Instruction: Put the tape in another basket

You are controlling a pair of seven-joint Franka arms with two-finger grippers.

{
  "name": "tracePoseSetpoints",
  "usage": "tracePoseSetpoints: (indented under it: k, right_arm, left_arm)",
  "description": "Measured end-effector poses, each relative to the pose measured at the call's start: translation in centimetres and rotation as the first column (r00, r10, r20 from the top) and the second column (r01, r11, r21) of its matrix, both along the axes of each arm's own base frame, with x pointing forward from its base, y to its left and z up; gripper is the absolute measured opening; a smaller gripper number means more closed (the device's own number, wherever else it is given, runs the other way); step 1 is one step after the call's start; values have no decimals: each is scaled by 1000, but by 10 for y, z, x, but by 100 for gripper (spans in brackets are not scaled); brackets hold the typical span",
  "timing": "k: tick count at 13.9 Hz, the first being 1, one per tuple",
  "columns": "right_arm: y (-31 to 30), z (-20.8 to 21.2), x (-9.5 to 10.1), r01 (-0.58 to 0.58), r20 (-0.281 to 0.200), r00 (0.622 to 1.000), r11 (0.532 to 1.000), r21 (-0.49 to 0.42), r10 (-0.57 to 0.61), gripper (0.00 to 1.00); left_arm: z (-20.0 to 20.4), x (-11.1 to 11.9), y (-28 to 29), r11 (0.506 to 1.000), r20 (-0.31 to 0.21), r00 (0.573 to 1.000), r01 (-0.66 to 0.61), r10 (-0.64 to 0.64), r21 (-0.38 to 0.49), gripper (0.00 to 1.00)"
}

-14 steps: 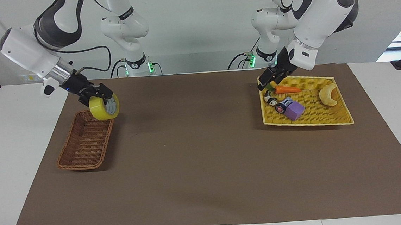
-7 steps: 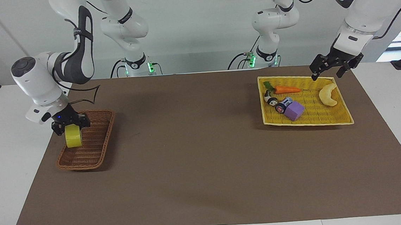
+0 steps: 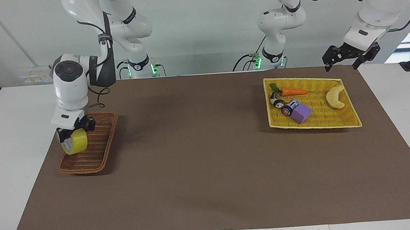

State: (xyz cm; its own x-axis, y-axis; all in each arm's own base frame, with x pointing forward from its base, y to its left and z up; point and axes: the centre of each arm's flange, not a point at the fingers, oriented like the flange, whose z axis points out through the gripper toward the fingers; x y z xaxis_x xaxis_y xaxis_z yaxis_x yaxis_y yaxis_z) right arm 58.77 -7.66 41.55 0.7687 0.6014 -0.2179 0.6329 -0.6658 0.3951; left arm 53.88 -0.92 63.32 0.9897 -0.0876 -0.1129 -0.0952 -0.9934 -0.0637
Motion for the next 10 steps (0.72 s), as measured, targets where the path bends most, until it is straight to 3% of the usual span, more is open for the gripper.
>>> tracePoseSetpoints:
  k: [3, 5, 10]
  right_arm:
    - [4, -1, 3, -139, -43, 990, 988, -65, 137, 0]
    - [7, -2, 7, -270, -83, 961, 960, -77, 264, 0]
    - [15, -12, 17, -572, -188, 812, 817, -70, 552, 0]
  left_arm:
    - [0, 0, 4, 998, 0, 999, -54, 54, -34, 100]
    - [0, 0, -2, 992, -1, 993, -114, 114, -59, 100]
    - [0, 0, -3, 990, -1, 992, -129, 130, -63, 100]
